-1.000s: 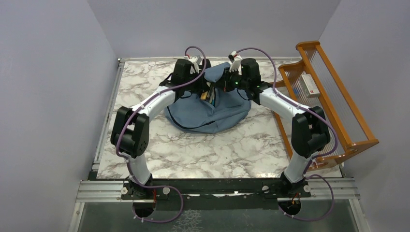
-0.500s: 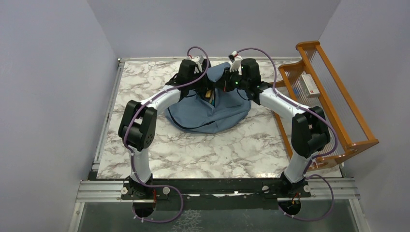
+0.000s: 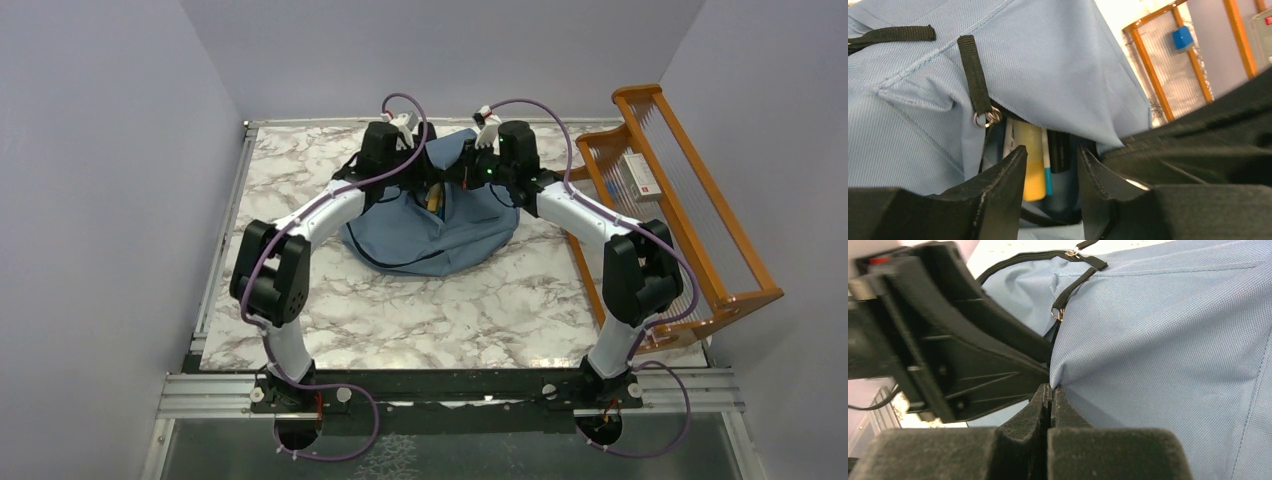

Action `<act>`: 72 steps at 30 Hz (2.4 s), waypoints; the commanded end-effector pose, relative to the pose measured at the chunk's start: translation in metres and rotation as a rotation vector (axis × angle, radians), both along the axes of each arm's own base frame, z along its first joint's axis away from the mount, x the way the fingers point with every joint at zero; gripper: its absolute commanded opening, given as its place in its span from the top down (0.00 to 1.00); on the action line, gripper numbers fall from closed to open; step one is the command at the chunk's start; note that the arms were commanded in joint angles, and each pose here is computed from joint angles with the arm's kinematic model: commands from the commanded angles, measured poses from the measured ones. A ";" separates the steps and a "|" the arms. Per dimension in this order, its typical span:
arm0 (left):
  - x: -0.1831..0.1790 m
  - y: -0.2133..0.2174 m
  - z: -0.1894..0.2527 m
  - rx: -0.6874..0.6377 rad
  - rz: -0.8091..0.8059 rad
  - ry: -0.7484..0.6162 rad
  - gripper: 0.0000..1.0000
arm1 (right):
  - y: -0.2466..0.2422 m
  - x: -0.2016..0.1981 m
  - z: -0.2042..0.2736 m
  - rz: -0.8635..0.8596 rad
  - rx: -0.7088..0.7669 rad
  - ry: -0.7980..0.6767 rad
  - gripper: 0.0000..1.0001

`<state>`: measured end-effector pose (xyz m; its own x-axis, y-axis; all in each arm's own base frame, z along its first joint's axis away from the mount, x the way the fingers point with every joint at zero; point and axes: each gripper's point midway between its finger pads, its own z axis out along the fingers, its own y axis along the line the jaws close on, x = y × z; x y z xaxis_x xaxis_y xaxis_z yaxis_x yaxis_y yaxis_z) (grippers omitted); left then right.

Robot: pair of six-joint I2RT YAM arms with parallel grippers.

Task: Pack the student bag
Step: Place the stationery in the student bag, then zip the student bag at the center of the board.

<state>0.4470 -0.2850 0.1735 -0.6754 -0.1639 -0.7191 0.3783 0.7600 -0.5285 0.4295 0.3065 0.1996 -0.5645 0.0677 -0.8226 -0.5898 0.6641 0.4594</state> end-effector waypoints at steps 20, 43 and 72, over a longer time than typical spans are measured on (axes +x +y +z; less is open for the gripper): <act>-0.012 0.120 0.054 0.023 0.229 -0.125 0.62 | 0.045 -0.013 -0.025 0.148 -0.075 0.041 0.91; 0.018 0.109 0.027 -0.019 0.141 -0.148 0.60 | 0.041 0.051 0.029 -0.043 -0.149 -0.113 0.50; 0.022 0.131 0.023 -0.093 0.188 -0.104 0.60 | 0.081 0.118 -0.045 0.023 -0.253 -0.086 0.55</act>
<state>0.4683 -0.1498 0.1952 -0.5523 -0.3476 -0.7577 0.2603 0.7915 -0.5529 0.5470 0.3852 0.1750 -0.4652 -0.1297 -0.8757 -0.6404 0.7323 0.2317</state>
